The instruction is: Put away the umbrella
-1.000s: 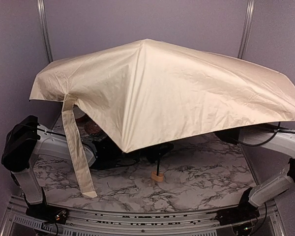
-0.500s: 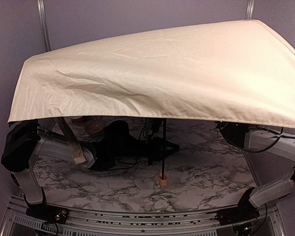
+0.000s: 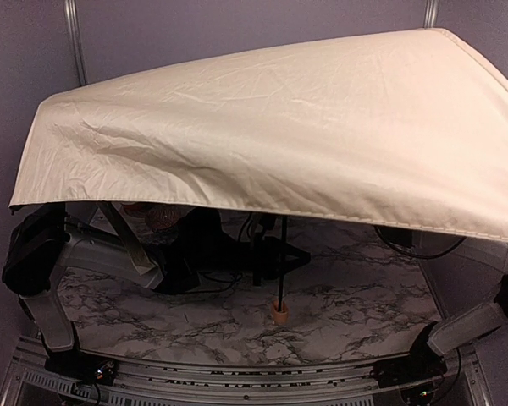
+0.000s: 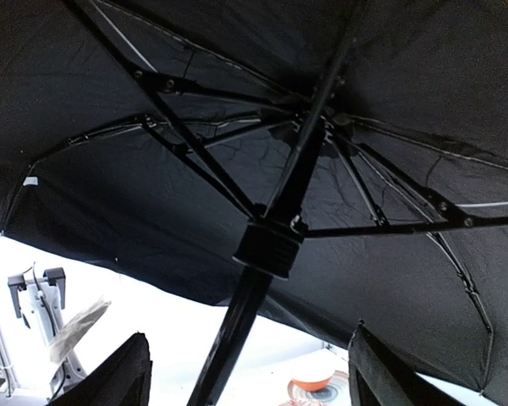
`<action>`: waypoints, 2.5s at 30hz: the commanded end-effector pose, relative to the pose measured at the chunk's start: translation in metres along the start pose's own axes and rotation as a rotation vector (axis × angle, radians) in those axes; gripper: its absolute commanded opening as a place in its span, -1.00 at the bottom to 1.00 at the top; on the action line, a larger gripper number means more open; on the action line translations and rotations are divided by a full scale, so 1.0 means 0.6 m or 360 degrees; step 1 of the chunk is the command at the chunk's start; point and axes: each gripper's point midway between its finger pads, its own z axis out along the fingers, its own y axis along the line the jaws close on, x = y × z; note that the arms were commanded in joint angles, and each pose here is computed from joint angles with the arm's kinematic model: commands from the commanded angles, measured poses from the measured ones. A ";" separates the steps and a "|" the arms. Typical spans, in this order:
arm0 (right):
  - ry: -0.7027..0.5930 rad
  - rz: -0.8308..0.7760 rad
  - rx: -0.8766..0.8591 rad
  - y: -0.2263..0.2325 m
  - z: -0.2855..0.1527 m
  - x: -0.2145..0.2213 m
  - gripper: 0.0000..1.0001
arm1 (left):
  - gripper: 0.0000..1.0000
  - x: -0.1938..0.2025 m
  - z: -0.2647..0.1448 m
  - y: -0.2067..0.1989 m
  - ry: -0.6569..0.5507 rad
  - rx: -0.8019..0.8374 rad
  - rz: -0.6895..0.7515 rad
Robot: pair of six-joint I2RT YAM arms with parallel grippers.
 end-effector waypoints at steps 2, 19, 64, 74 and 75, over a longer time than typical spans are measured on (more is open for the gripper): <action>-0.0118 0.0000 -0.0106 0.015 0.019 -0.047 0.47 | -1.00 -0.045 0.001 -0.028 -0.0131 0.0101 0.0114; 0.0086 -0.0236 0.0468 -0.028 0.033 0.009 0.29 | -1.00 -0.043 -0.014 0.096 -0.0036 -0.0663 0.0175; -0.0081 0.0284 -0.0512 0.027 0.044 -0.114 -1.00 | 0.61 -0.087 -0.088 0.000 -0.0120 -0.0208 0.0384; -0.0254 0.0494 -0.0363 -0.007 0.041 -0.130 -1.00 | 0.65 -0.123 -0.043 0.043 -0.0363 -0.0039 0.0253; -0.0259 0.0501 -0.0360 -0.007 0.040 -0.132 -1.00 | 0.64 -0.121 -0.039 0.049 -0.0374 -0.0046 0.0242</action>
